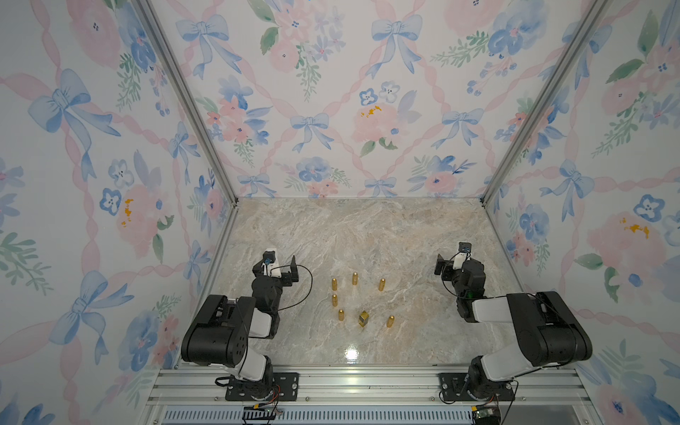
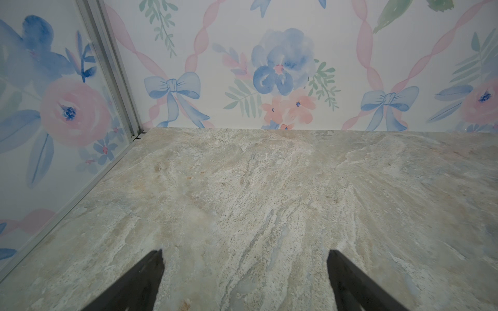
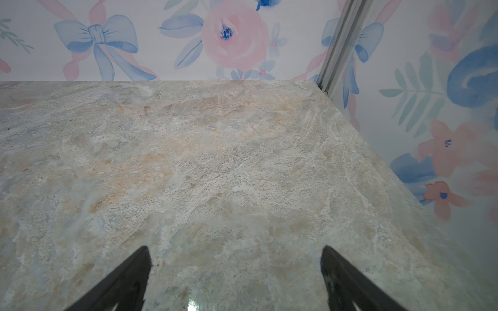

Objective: Open the lipstick cap
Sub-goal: Pick up the lipstick at the center of the board.

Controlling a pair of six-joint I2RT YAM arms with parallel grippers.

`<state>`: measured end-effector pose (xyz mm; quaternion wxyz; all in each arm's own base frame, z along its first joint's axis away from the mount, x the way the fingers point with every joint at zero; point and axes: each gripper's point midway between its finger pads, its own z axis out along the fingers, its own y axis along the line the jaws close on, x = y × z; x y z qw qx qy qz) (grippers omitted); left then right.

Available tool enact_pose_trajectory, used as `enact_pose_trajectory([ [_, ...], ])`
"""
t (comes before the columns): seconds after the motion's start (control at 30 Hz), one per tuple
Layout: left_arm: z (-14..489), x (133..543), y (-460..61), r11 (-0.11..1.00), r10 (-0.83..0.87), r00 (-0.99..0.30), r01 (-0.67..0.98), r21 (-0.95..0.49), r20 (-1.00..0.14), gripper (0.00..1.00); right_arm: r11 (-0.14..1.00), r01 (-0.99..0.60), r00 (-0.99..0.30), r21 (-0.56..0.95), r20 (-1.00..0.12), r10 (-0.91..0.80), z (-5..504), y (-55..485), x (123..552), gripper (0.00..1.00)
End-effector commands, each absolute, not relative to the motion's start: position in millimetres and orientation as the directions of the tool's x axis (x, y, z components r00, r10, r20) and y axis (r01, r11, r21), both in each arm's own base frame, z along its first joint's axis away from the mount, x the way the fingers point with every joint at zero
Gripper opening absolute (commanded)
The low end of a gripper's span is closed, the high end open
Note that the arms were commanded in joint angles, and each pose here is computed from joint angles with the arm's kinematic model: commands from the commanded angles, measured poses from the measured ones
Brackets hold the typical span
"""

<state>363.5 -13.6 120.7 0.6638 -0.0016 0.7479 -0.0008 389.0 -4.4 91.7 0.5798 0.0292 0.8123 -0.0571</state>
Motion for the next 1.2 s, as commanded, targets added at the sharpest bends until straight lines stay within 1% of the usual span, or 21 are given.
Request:
enact_pose_trajectory([
  [0.0,128.3,368.1,-13.0,1.0,0.011,-0.089,-0.008,0.012,-0.996,0.98,0.991,0.117,-0.299,-0.069,-0.954,-0.031,99.2,-2.0,395.8,0.99],
  [0.37,129.6,367.7,-12.9,1.0,0.01,-0.085,-0.009,0.011,-0.996,0.98,0.988,0.134,-0.286,-0.069,-0.958,-0.028,100.5,-4.3,393.4,0.99],
  [0.53,140.5,362.5,-10.2,1.0,0.003,-0.056,-0.022,0.004,-0.998,0.98,0.982,0.184,-0.197,-0.046,-0.98,-0.009,112.5,-13.1,377.3,0.99],
  [0.7,151.8,356.5,-1.2,0.997,-0.015,-0.033,-0.071,-0.013,-0.999,0.98,0.975,0.219,-0.179,-0.044,-0.984,-0.004,126.3,-19.1,369.6,0.99],
  [0.83,165.0,351.5,-0.2,0.997,-0.017,-0.005,-0.074,-0.016,-1.0,0.98,0.972,0.23,-0.182,-0.042,-0.983,0.001,144.4,-20.5,364.9,0.99],
  [0.87,169.6,350.4,1.5,0.996,-0.022,0.002,-0.084,-0.022,-1.0,0.98,0.97,0.24,-0.197,-0.034,-0.98,0.014,148.1,-22.0,363.1,0.99],
  [0.93,186.2,346.5,5.4,0.993,-0.045,0.05,-0.103,-0.05,-0.998,0.98,0.956,0.291,-0.224,0.026,-0.97,0.094,157.2,-29.6,358.4,0.99],
  [1.07,222.6,337.3,12.4,0.981,-0.136,0.165,-0.118,-0.157,-0.977,0.98,0.895,0.388,-0.239,0.219,-0.914,0.327,169.2,-44.7,347.8,0.99],
  [1.17,234.6,332.9,14.8,0.952,-0.268,0.202,-0.097,-0.292,-0.942,0.98,0.863,0.412,-0.294,0.292,-0.854,0.429,166.9,-52.5,337.7,0.99],
])
